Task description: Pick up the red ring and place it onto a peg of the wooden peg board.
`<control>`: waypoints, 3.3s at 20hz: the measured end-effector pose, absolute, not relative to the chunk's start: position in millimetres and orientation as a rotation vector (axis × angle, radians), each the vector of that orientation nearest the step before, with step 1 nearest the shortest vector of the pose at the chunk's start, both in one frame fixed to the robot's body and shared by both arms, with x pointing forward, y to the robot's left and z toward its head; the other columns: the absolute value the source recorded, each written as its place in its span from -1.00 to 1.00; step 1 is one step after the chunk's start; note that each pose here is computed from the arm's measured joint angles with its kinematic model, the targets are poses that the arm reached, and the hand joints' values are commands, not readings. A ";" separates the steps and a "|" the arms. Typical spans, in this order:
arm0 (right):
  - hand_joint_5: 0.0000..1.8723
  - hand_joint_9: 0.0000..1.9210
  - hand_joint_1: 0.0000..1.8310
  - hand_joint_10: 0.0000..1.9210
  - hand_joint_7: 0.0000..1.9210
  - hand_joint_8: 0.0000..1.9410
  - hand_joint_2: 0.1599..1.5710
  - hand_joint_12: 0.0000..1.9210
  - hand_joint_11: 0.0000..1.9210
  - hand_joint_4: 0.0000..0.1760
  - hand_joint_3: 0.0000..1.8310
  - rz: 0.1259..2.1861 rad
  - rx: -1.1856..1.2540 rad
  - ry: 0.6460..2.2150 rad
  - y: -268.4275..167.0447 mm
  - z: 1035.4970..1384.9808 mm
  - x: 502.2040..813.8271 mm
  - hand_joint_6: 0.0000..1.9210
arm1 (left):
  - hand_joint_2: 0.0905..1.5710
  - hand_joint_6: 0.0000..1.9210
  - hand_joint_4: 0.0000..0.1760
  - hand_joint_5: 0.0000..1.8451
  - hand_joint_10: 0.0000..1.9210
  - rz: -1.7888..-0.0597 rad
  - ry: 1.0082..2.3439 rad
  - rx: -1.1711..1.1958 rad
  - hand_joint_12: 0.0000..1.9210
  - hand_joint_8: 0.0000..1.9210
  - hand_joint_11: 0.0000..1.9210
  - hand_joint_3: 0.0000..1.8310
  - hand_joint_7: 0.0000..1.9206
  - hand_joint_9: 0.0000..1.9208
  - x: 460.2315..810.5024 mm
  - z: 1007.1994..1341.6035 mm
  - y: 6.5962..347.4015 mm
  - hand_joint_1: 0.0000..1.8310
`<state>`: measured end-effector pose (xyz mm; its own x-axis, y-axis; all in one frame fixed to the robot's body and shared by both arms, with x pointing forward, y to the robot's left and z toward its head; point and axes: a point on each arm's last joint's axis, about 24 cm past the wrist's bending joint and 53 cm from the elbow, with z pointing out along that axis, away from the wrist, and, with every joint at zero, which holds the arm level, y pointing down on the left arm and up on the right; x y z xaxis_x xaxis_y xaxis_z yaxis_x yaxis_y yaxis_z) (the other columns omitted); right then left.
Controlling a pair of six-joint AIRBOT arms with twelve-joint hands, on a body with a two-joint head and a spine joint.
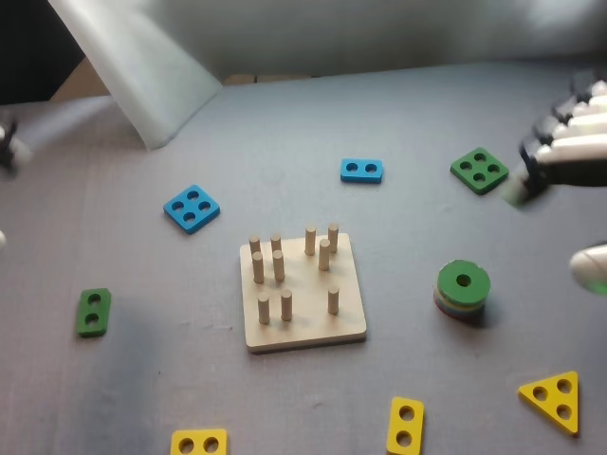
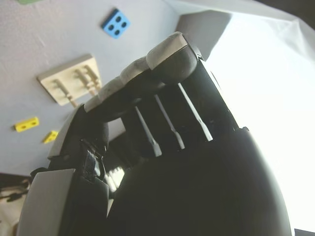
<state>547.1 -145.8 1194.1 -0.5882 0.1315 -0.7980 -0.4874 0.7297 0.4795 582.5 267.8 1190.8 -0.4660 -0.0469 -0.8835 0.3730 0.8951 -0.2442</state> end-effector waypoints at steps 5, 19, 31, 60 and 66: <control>-0.73 -0.86 -1.00 -0.99 -0.80 -1.00 0.56 -0.63 -1.00 -1.00 -1.00 0.869 -0.274 2.034 -145.8 1193.8 546.9 -0.99 | 0.60 -1.00 -1.00 -0.77 -1.00 -0.496 2.003 0.240 -0.64 -1.00 -1.00 -0.98 -0.80 -0.85 582.5 1190.6 268.0 -1.00; -0.60 -0.90 -0.85 -1.00 -0.89 -1.00 0.10 -0.41 -1.00 0.33 -1.00 0.877 -0.255 2.037 -146.0 1193.9 547.6 -0.99 | 0.60 -1.00 -1.00 -0.72 -1.00 -0.489 2.001 0.236 -0.61 -1.00 -1.00 -1.00 -0.75 -0.81 584.6 1191.4 271.7 -1.00; -0.24 -1.00 -0.41 -1.00 -0.94 -1.00 0.01 -0.70 -1.00 0.02 -1.00 0.844 -0.180 2.029 -142.3 1185.5 574.8 -0.98 | 0.61 -0.99 -1.00 -0.61 -0.99 -0.492 2.001 0.238 -0.59 -0.99 -1.00 -1.00 -0.65 -0.76 585.4 1191.1 271.0 -1.00; 0.02 -1.00 -0.06 -1.00 -0.92 -0.99 -0.01 -0.77 -1.00 0.13 -1.00 0.730 -0.217 2.117 -106.1 1098.4 642.6 -1.00 | 0.60 -0.99 -1.00 -0.53 -0.99 -0.472 2.002 0.226 -0.35 -0.99 -1.00 -1.00 -0.60 -0.70 588.6 1191.0 277.8 -1.00; 0.00 -1.00 -0.08 -1.00 -0.95 -0.99 0.01 -0.77 -1.00 -0.09 -1.00 0.690 -0.217 2.150 -109.0 1075.3 648.7 -0.99 | 0.62 -0.99 -1.00 -0.51 -0.99 -0.472 2.002 0.226 -0.30 -0.99 -1.00 -1.00 -0.57 -0.67 588.6 1191.0 277.8 -1.00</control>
